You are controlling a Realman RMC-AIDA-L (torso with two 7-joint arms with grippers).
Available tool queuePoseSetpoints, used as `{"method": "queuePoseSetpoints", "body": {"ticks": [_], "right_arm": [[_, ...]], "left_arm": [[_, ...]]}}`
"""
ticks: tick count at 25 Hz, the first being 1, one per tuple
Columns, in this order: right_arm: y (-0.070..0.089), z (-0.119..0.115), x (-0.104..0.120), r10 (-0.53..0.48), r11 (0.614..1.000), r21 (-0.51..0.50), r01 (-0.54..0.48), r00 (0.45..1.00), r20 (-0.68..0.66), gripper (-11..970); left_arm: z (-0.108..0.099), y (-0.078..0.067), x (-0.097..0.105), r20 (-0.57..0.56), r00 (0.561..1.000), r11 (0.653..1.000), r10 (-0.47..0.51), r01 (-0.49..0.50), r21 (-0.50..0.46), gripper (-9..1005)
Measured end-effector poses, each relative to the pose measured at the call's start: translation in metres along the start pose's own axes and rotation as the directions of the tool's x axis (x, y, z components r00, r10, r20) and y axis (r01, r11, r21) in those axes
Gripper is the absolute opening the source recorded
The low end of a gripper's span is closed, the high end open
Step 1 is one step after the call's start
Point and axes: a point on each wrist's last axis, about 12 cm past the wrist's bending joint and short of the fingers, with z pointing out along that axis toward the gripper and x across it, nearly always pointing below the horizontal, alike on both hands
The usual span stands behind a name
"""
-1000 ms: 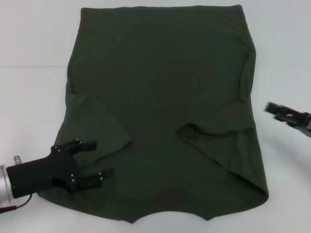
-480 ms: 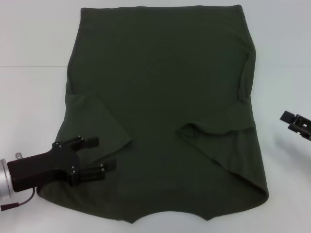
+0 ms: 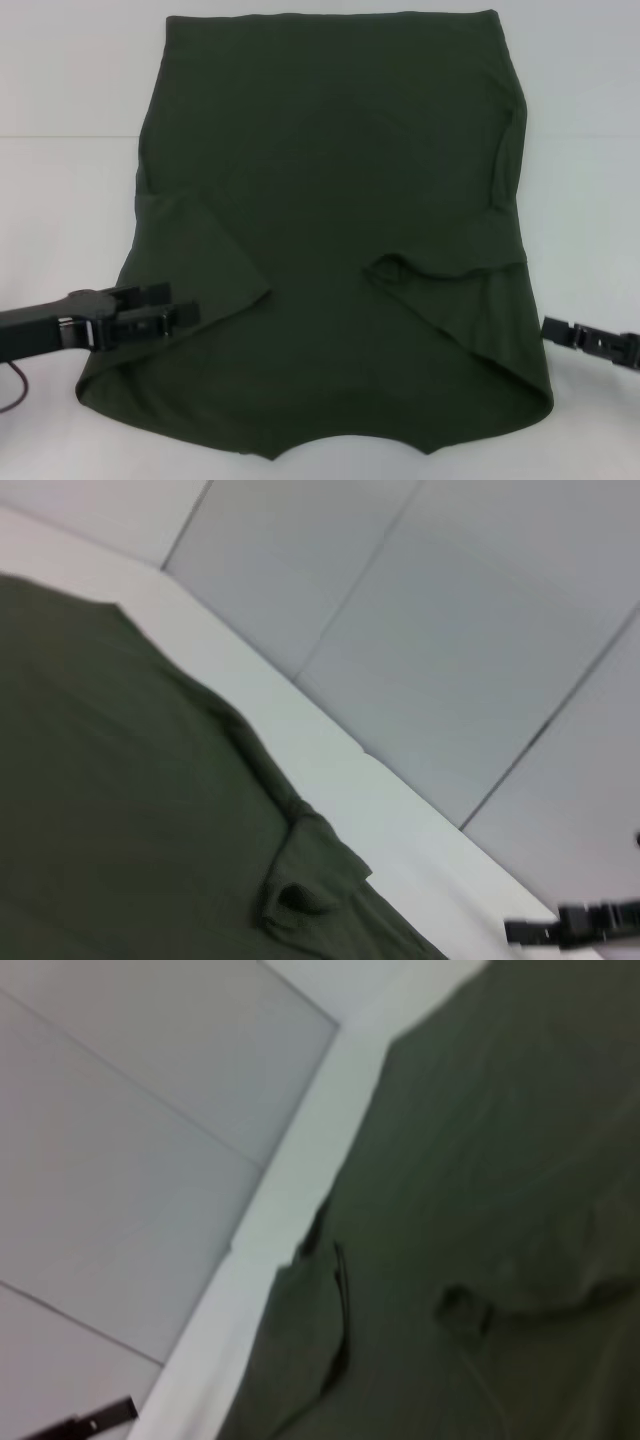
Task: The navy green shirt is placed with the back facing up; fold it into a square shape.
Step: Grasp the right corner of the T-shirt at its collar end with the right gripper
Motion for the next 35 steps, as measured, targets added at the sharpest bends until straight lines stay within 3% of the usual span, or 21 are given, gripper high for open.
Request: {"method": "queuePoseSetpoints", "body": {"ticks": [5, 11, 14, 20, 24, 30, 33, 35], "right_arm": [[-0.005, -0.009, 0.007, -0.014, 0.999, 0.039, 0.016, 0.998, -0.061, 760], [-0.004, -0.011, 0.012, -0.211, 0.975, 0.050, 0.216, 0.974, -0.089, 768], [0.003, -0.006, 0.011, -0.348, 0.936, 0.020, 0.350, 0.934, -0.079, 934], [0.012, -0.004, -0.002, -0.418, 0.908, 0.009, 0.419, 0.907, -0.052, 930], [0.021, -0.005, -0.026, -0.451, 0.891, 0.014, 0.454, 0.887, -0.099, 928], [0.055, 0.005, -0.076, -0.412, 0.884, 0.106, 0.455, 0.866, -0.282, 925], [0.083, 0.016, -0.101, -0.377, 0.875, 0.143, 0.463, 0.836, -0.400, 918], [0.108, 0.035, -0.117, -0.317, 0.842, 0.224, 0.490, 0.787, -0.530, 912]], "left_arm": [[-0.009, 0.005, -0.009, -0.014, 0.997, 0.997, -0.079, 0.078, -0.017, 918], [-0.008, 0.007, -0.011, -0.018, 0.994, 0.994, -0.109, 0.109, -0.031, 918], [-0.009, 0.008, -0.012, -0.023, 0.992, 0.992, -0.121, 0.120, -0.039, 918], [-0.009, 0.008, -0.013, -0.023, 0.992, 0.992, -0.123, 0.122, -0.043, 918], [-0.009, 0.008, -0.014, -0.024, 0.992, 0.992, -0.121, 0.120, -0.043, 918], [-0.008, 0.009, -0.017, -0.034, 0.993, 0.993, -0.113, 0.111, -0.047, 918], [-0.008, 0.009, -0.017, -0.044, 0.994, 0.994, -0.103, 0.101, -0.050, 918], [-0.008, 0.009, -0.016, -0.049, 0.994, 0.994, -0.103, 0.100, -0.051, 918]]}}
